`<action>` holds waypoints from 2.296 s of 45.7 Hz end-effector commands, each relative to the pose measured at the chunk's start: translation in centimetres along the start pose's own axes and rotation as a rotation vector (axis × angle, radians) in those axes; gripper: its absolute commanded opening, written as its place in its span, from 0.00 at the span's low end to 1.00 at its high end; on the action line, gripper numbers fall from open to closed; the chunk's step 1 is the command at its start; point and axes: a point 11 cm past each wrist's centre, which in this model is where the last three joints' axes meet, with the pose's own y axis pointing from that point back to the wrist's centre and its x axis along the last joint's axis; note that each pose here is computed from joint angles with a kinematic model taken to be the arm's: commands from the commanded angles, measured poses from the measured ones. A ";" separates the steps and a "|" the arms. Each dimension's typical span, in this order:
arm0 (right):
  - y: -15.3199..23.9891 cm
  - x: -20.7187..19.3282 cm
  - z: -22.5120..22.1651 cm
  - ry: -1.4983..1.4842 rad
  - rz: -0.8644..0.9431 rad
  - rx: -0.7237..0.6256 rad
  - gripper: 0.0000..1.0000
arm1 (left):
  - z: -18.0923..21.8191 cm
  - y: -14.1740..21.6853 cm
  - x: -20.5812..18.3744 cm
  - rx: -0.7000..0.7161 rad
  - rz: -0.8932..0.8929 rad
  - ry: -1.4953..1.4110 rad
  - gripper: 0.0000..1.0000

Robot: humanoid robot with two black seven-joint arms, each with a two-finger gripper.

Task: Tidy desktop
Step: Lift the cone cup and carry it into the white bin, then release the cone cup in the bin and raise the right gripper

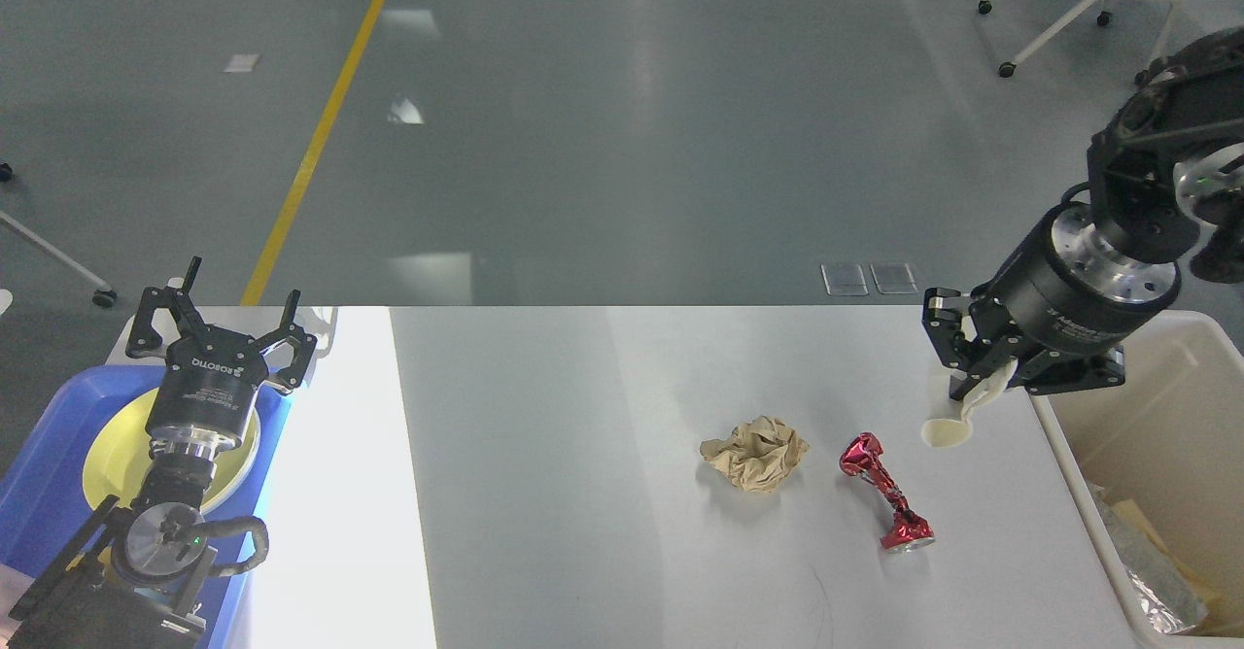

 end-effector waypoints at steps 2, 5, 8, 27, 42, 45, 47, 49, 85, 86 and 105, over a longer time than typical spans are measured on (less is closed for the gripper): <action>-2.2 3.7 7.0 -0.206 0.079 -0.035 0.00 | 0.0 0.0 0.0 0.001 0.000 -0.001 0.97; -3.7 5.1 10.4 -0.304 0.090 -0.023 0.00 | 0.0 0.0 0.0 -0.001 0.000 0.001 0.97; -5.6 6.8 14.8 -0.383 0.120 -0.048 0.00 | -0.1 0.0 0.0 0.001 0.000 0.001 0.97; -19.6 9.4 27.0 -0.563 0.317 -0.156 0.00 | -0.1 0.0 0.0 0.001 0.000 0.001 0.97; -29.6 4.2 27.4 -0.478 0.584 -0.330 0.00 | -0.1 0.0 0.0 0.001 0.000 0.001 0.97; -30.5 3.2 27.4 -0.466 0.604 -0.346 0.00 | -0.1 0.0 0.0 0.001 0.000 0.001 0.97; -31.0 2.7 27.2 -0.454 0.621 -0.355 0.00 | -0.1 0.0 0.0 0.001 0.000 0.001 0.97; -31.6 1.9 27.0 -0.445 0.624 -0.362 0.00 | -0.1 0.0 0.0 0.001 -0.001 0.001 0.97; -33.0 -0.6 27.8 -0.445 0.678 -0.402 1.00 | -0.1 0.0 0.0 0.001 0.000 0.001 0.97; -33.0 -0.5 27.8 -0.445 0.679 -0.403 1.00 | -0.1 0.0 0.0 0.001 0.000 0.001 0.97; -32.9 -0.4 27.7 -0.439 0.652 -0.398 1.00 | -0.1 0.0 0.0 0.001 -0.001 0.001 0.97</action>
